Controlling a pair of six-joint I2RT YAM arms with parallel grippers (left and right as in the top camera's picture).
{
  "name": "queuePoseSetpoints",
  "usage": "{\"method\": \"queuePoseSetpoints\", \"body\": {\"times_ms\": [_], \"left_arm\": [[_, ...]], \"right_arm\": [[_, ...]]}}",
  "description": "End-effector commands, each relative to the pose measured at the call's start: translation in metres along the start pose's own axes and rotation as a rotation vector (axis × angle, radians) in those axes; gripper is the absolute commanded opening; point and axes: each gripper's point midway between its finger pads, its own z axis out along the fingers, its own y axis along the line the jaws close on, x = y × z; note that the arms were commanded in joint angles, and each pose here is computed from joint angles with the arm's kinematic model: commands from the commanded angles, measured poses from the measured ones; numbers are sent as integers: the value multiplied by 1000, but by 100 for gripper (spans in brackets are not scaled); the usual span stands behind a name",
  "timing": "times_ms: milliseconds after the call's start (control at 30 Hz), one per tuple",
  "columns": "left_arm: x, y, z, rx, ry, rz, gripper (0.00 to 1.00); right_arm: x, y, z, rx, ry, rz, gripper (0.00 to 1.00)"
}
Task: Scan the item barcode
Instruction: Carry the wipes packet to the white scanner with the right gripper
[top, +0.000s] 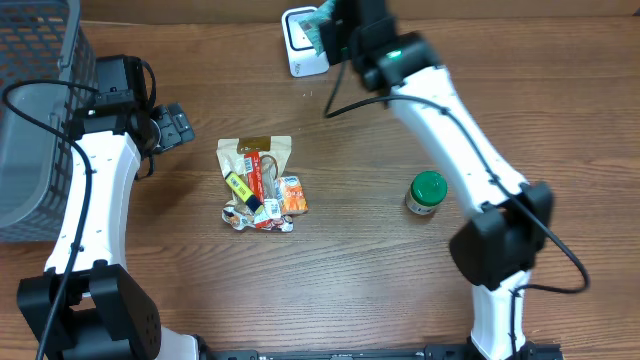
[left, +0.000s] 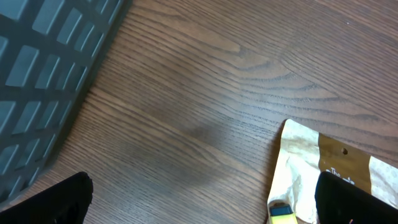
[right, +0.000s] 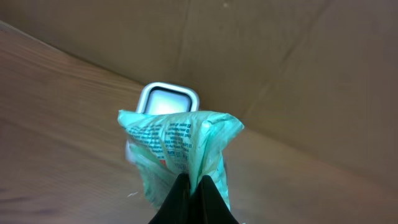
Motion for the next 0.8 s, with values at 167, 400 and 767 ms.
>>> {"method": "queuePoseSetpoints", "body": {"times_ms": [167,400,767], "left_arm": [[-7,-2,-9,14,-28,15,100],[-7,-2,-9,14,-28,15,100],[-7,-2,-9,14,-28,15,100]], "right_arm": [[6,-17,45,387,3,-386,4],[-3,-11,70,490,-85,-459,4],[-13,2,78,438,-166,-429,4]]}}
